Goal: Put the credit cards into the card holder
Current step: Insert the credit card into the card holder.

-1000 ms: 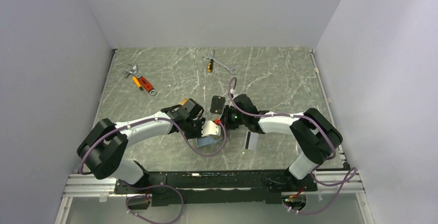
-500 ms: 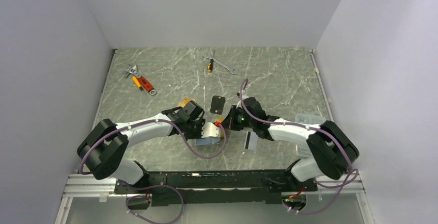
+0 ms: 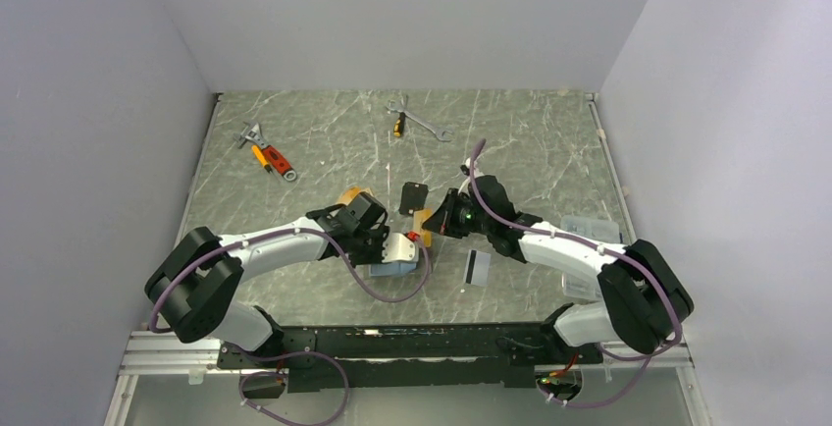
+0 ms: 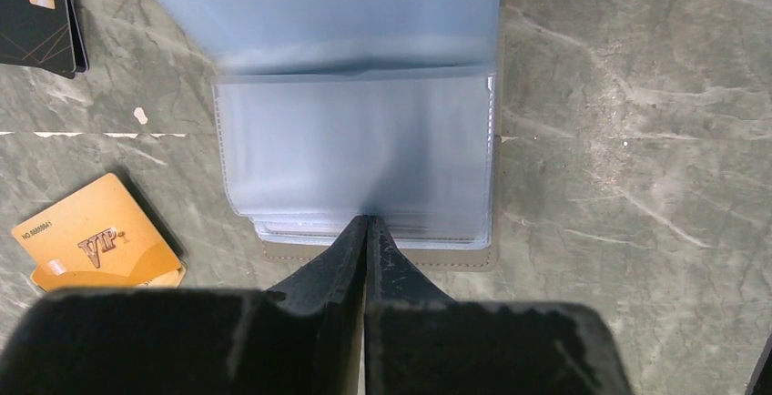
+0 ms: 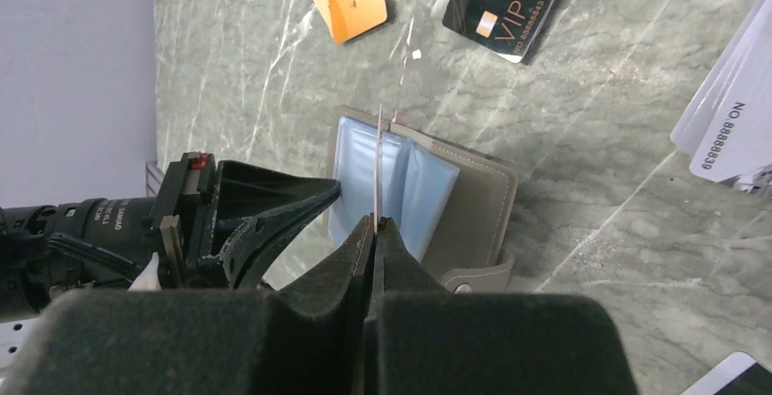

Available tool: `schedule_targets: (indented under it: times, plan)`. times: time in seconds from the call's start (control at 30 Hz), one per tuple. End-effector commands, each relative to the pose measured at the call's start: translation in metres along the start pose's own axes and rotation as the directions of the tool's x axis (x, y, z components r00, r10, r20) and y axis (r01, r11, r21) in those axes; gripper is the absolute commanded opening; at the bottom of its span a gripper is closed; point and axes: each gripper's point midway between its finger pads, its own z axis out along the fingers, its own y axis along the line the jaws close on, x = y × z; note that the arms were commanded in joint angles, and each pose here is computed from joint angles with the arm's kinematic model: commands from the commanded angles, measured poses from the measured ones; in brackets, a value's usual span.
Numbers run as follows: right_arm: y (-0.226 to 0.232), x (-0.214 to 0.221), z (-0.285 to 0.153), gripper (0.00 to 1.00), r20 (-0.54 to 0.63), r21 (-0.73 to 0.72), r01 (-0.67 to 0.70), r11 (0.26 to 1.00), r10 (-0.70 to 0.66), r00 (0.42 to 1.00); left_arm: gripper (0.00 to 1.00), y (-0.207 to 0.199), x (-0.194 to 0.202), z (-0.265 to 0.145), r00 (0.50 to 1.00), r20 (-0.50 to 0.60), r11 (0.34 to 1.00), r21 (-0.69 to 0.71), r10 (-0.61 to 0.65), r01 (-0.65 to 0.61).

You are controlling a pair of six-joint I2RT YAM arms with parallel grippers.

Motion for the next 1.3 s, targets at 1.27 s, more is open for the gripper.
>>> schedule_targets:
  times: [1.27]
  plan:
    - [0.015, 0.047, 0.038, 0.00, -0.040, -0.067, -0.065, 0.996, 0.063, 0.997, 0.06, -0.008, 0.016, -0.013, 0.999, -0.030, 0.998, -0.042, 0.035, -0.037]
